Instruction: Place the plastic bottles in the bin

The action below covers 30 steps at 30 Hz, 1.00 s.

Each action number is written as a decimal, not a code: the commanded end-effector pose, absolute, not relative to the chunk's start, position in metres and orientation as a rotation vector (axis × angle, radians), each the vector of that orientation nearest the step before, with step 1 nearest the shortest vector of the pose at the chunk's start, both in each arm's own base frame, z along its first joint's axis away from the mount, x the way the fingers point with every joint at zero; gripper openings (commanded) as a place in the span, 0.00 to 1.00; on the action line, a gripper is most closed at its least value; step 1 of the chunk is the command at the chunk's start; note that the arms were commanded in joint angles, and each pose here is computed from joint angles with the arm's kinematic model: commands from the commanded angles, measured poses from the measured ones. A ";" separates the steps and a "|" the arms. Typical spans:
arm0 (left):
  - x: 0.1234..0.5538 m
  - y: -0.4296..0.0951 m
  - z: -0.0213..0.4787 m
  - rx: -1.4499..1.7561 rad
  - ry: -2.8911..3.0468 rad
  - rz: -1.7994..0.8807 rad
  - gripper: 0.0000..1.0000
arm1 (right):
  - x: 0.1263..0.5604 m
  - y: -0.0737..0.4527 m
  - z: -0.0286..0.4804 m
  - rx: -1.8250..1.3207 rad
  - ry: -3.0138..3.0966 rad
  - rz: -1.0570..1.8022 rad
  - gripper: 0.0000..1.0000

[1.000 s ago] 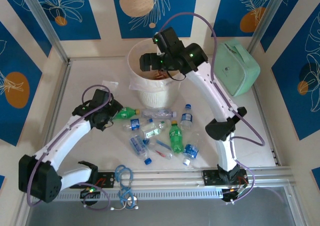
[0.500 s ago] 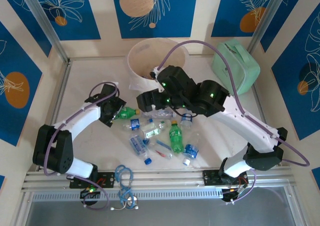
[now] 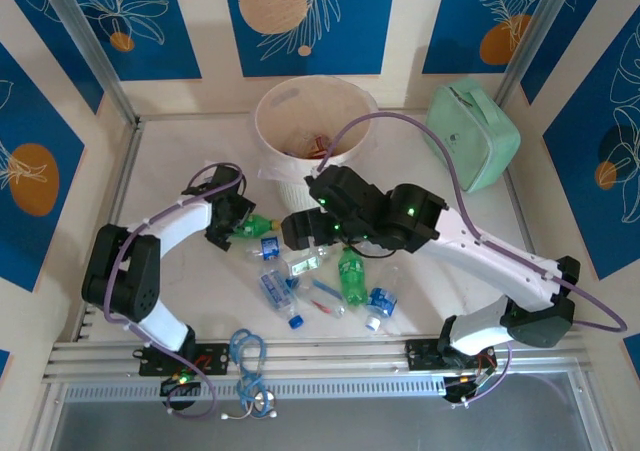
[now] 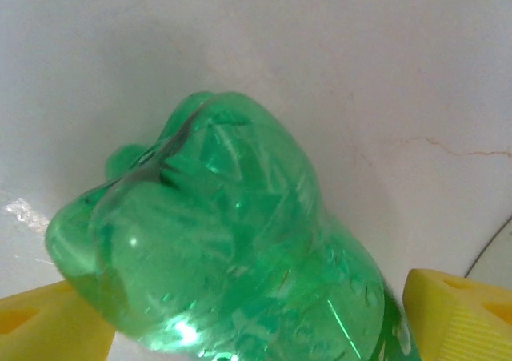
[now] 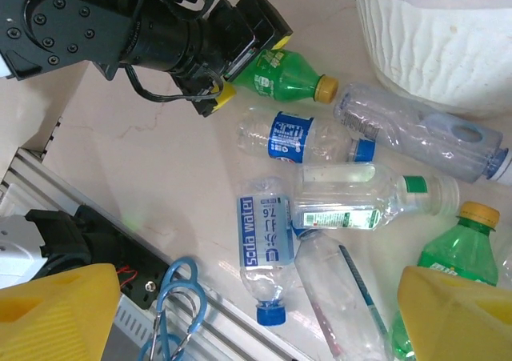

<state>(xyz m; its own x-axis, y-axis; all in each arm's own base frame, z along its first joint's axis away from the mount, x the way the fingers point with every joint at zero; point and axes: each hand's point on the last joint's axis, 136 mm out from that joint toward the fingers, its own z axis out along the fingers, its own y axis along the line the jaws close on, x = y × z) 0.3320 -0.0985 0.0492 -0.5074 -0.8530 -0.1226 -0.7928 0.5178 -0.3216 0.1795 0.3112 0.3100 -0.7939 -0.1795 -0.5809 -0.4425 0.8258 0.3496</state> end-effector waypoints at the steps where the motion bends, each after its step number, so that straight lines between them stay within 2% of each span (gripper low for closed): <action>1: 0.337 -0.094 0.045 -1.448 2.471 -0.315 0.89 | 0.178 0.304 0.321 -0.400 2.436 0.683 0.90; 10: 0.338 -0.096 0.032 -1.479 2.491 -0.331 0.80 | 0.181 0.301 0.321 -0.394 2.437 0.663 0.90; 22: 0.347 -0.100 0.045 -1.429 2.473 -0.423 0.64 | 0.184 0.293 0.326 -0.360 2.416 0.666 0.90; 30: 0.348 -0.098 0.089 -1.316 2.410 -0.507 0.59 | 0.183 0.296 0.328 -0.350 2.413 0.740 0.90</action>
